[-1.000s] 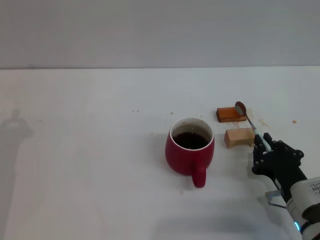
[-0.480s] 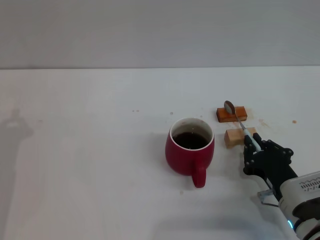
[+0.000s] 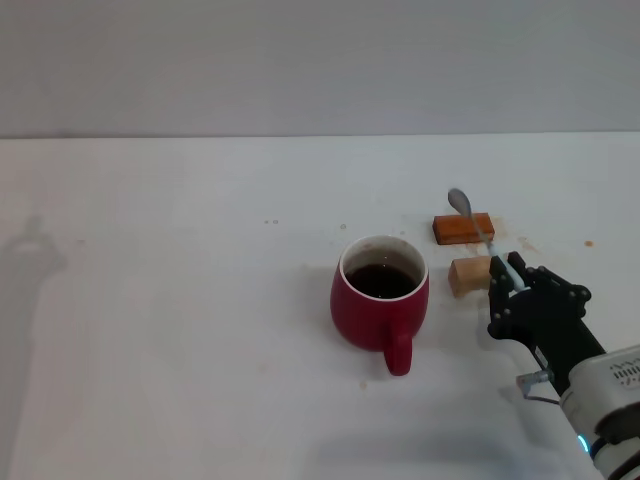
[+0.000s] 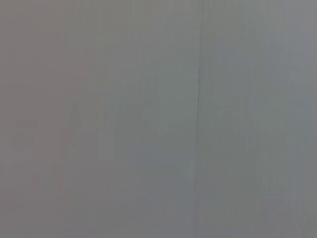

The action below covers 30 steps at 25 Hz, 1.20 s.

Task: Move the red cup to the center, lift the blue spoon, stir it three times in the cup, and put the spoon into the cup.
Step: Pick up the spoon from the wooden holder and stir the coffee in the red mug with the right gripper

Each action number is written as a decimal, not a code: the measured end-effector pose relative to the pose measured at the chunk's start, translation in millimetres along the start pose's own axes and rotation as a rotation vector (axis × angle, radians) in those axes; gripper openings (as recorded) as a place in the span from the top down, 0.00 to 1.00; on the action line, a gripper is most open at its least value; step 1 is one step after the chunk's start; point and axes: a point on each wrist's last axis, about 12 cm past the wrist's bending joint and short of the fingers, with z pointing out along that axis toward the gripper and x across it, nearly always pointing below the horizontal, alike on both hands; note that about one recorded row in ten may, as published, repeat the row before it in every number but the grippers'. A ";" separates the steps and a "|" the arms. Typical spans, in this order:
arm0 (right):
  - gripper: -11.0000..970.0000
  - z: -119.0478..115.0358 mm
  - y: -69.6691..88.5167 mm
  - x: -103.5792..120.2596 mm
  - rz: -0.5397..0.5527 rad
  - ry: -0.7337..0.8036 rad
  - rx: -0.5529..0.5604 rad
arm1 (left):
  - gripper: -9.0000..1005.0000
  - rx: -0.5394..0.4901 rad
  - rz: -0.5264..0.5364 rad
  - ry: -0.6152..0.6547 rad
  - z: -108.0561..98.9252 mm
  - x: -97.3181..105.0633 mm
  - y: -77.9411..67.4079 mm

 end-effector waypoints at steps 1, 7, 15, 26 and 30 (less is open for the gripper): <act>0.85 -1.1 1.0 -1.2 0.002 -0.011 -0.002 | 0.95 0.000 0.000 0.002 0.3 0.3 -0.1; 0.85 -5.2 3.5 -5.5 0.025 -0.039 -0.001 | 0.95 0.002 -0.003 0.003 1.7 0.3 -1.2; 0.85 -18.2 10.8 -35.5 0.041 -0.104 0.025 | 0.95 0.005 -0.003 0.016 3.4 1.9 -2.8; 0.85 -41.1 4.9 -87.3 0.113 -0.271 0.023 | 0.95 0.006 -0.005 0.051 4.8 6.0 -4.4; 0.85 -47.3 4.3 -105.9 0.138 -0.327 -0.043 | 0.95 0.010 0.002 0.061 8.6 7.0 -4.9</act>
